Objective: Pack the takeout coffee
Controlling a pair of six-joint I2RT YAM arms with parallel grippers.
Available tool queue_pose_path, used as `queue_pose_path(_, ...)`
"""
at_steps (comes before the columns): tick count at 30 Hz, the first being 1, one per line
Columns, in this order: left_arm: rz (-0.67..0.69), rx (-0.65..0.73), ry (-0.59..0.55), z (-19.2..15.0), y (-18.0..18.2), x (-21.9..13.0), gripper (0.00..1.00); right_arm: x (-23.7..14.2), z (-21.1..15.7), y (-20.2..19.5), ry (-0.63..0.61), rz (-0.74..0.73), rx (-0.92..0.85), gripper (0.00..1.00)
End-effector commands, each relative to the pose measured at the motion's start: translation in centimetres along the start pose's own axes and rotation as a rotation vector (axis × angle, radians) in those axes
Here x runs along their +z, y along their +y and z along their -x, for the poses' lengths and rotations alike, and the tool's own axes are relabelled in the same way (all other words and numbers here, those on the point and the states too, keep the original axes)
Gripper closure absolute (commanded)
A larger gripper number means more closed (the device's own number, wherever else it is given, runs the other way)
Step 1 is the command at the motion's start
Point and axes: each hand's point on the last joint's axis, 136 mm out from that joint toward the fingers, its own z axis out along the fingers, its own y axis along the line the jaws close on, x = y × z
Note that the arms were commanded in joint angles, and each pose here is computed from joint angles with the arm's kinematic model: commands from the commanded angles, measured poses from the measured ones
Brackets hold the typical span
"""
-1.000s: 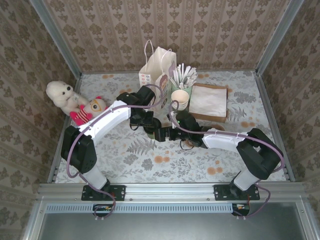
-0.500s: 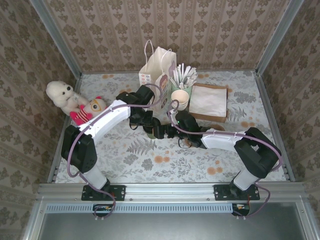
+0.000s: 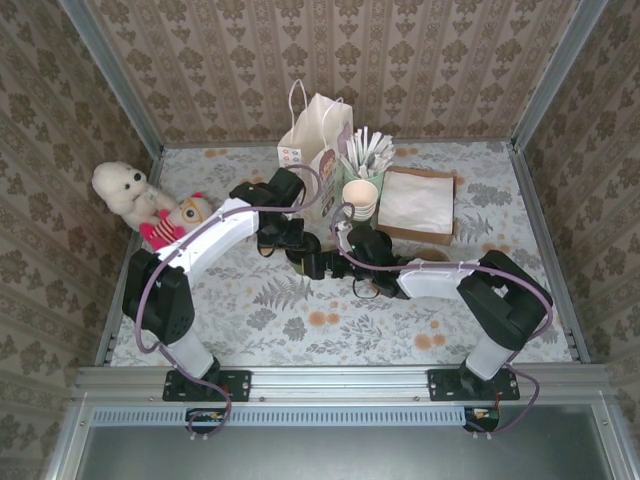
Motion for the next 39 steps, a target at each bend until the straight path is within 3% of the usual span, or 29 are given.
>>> queue_pose_path(1, -0.021, 0.097, 0.108, -2.1, -0.5, 1.8, 1.0, -1.5, -1.5, -1.4, 0.076, -0.054, 0.034, 0.0)
queue_pose_path(4, -0.032, 0.194, 0.076, -1.8, -1.0, 0.8, 1.0, -3.2, 1.2, 0.3, 0.027, 0.018, 0.122, 0.0)
queue_pose_path(6, -0.047, 0.262, 0.055, -1.7, -1.6, 0.2, 1.0, -4.0, 2.2, -0.7, 0.032, -0.044, 0.231, 0.01)
queue_pose_path(9, -0.066, 0.341, 0.039, -1.4, -2.2, -0.3, 1.0, -5.5, 1.8, -3.4, 0.103, -0.273, 0.371, 0.03)
queue_pose_path(16, -0.111, 0.503, 0.087, -2.1, -3.3, -1.4, 1.0, -5.7, 1.4, -4.0, 0.106, -0.293, 0.588, 0.15)
queue_pose_path(30, -0.113, 0.502, 0.135, -2.2, -4.1, 0.3, 1.0, -3.6, 1.2, -3.1, 0.138, -0.207, 0.709, 0.14)
queue_pose_path(39, -0.133, 0.462, 0.161, -3.1, -4.5, 1.4, 1.0, -2.7, -2.7, -4.9, 0.225, -0.254, 0.752, 0.13)
